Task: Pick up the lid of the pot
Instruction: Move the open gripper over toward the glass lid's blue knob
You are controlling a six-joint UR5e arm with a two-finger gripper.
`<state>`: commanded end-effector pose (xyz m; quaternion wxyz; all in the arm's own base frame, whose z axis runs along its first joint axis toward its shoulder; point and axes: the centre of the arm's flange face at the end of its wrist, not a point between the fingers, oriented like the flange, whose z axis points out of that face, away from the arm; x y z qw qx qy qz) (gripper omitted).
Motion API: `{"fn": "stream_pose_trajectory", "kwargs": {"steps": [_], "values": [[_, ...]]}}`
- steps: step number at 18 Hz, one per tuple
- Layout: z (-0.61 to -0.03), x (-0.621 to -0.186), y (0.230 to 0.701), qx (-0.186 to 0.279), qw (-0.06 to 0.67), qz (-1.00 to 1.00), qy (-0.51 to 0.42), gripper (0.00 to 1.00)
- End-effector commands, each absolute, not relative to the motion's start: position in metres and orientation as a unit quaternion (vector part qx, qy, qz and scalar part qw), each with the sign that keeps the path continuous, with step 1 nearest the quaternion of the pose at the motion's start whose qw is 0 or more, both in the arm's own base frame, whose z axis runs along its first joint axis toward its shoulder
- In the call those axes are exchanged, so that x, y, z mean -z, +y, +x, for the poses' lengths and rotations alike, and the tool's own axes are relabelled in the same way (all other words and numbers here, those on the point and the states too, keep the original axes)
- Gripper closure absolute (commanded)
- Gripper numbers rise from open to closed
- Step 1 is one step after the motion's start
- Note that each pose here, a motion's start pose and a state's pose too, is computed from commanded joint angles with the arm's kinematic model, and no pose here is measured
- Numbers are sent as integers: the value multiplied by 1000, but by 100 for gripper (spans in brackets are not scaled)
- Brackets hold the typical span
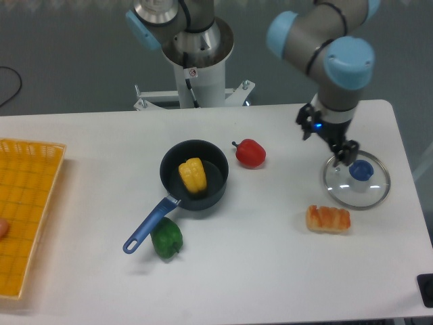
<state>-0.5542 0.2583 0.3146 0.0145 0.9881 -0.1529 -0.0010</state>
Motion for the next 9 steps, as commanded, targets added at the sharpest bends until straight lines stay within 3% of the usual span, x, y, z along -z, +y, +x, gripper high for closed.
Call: {"fn": "stream_pose_trajectory", "kwargs": {"steps": [5,9], "values": [[-593,-297,210,6,-34,996,-81,0],[-619,-300,201,30,-42,996,-77,0]]}}
